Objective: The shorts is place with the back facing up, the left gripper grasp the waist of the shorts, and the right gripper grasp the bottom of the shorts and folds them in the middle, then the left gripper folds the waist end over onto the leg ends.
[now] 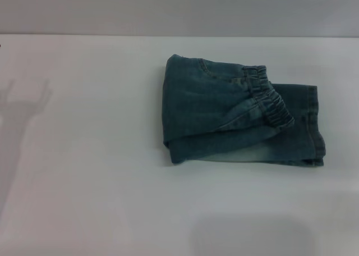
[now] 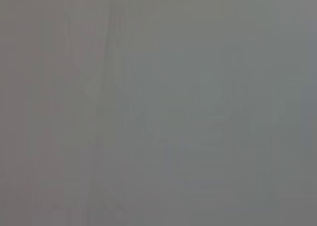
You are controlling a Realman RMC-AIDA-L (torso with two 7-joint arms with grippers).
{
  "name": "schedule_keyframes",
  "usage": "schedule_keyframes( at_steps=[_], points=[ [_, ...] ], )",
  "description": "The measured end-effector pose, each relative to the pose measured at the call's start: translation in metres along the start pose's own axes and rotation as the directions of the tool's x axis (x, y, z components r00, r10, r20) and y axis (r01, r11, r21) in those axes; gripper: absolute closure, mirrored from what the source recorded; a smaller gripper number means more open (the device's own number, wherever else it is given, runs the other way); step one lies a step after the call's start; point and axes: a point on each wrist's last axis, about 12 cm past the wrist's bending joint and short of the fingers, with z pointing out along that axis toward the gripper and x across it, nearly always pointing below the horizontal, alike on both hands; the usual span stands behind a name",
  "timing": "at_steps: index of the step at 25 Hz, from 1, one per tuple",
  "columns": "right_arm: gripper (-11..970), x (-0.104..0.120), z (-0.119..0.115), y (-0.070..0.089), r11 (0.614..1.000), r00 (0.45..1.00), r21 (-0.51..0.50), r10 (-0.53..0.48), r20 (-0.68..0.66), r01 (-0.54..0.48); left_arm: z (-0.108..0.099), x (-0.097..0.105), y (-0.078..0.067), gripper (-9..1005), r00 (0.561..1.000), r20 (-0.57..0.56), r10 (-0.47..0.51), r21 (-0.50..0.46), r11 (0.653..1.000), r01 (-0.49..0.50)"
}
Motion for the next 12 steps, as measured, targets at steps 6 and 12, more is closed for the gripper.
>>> schedule_keyframes(
  at_steps=[6, 12],
  points=[
    [401, 0.001, 0.004, 0.009, 1.0, 1.0, -0.016, 0.013, -0.011, -0.013, -0.003, 0.001, 0.003, 152, 0.998, -0.007, 0.065, -0.019, 0.998, -0.065],
    [402, 0.003, 0.011, 0.023, 0.999, 0.999, -0.041, 0.022, -0.037, -0.023, -0.004, 0.002, 0.003, 152, 0.993, -0.015, 0.12, -0.027, 0.992, -0.12]
  ],
)
